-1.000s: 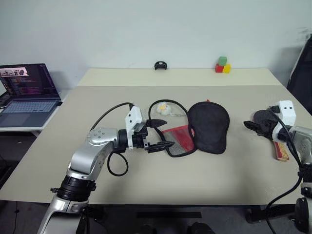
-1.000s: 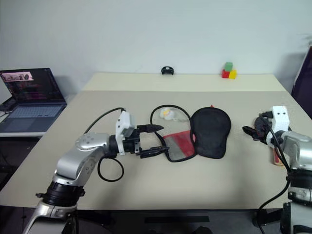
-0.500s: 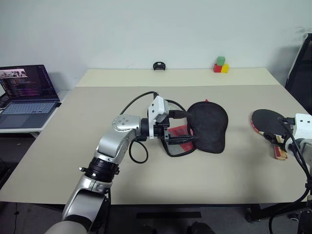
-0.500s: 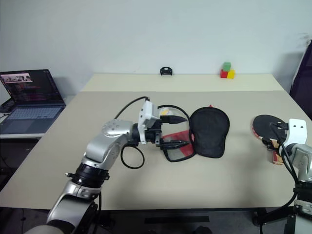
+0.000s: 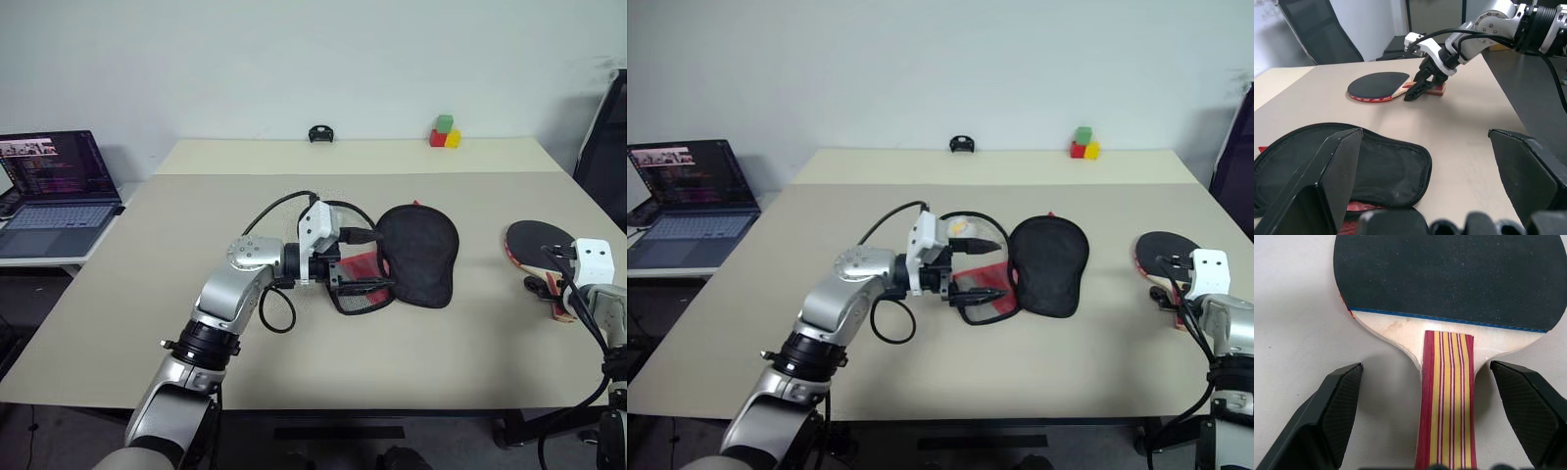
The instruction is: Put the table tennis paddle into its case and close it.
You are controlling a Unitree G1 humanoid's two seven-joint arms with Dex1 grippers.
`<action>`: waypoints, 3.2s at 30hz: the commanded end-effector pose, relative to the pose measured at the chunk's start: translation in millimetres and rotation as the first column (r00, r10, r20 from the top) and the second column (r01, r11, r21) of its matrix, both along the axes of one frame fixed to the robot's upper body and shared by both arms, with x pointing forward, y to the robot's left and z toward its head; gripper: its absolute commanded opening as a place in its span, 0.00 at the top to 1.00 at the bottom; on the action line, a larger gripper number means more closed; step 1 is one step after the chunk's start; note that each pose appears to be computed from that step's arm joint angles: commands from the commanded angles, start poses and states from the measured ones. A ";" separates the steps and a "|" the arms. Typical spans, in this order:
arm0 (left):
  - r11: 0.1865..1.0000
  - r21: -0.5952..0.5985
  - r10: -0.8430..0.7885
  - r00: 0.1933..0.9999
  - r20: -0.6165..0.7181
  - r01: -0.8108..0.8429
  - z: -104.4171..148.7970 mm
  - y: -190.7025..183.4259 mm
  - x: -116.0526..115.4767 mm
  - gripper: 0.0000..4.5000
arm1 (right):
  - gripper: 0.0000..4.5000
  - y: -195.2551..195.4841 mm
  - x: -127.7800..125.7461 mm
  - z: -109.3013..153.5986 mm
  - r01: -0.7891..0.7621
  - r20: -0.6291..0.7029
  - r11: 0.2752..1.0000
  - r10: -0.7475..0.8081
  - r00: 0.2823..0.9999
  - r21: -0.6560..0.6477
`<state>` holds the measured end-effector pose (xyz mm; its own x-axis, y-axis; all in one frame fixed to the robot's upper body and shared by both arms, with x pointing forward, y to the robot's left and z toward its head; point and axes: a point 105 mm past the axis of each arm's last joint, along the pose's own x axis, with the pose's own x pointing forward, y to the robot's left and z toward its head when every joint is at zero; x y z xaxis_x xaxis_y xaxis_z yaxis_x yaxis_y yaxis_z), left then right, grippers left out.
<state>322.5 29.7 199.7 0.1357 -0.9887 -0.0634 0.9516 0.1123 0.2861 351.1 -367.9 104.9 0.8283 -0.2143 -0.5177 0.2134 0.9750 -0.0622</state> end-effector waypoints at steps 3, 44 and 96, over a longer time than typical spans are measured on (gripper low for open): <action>1.000 -0.024 0.015 0.999 0.051 -0.014 11.2 4.2 -1.3 0.00 | 0.27 -11.8 -8.5 -10.3 0.062 -0.049 0.998 -0.061 0.997 0.029; 0.957 -0.011 0.290 0.957 0.017 -0.289 9.3 73.6 0.8 0.00 | 0.76 203.8 17.5 77.3 -0.233 0.278 0.919 0.145 0.950 0.318; 0.953 -0.010 0.303 0.953 0.010 -0.303 3.7 72.6 -3.7 0.00 | 0.35 222.9 29.1 25.6 -0.191 0.189 0.960 0.153 0.970 0.205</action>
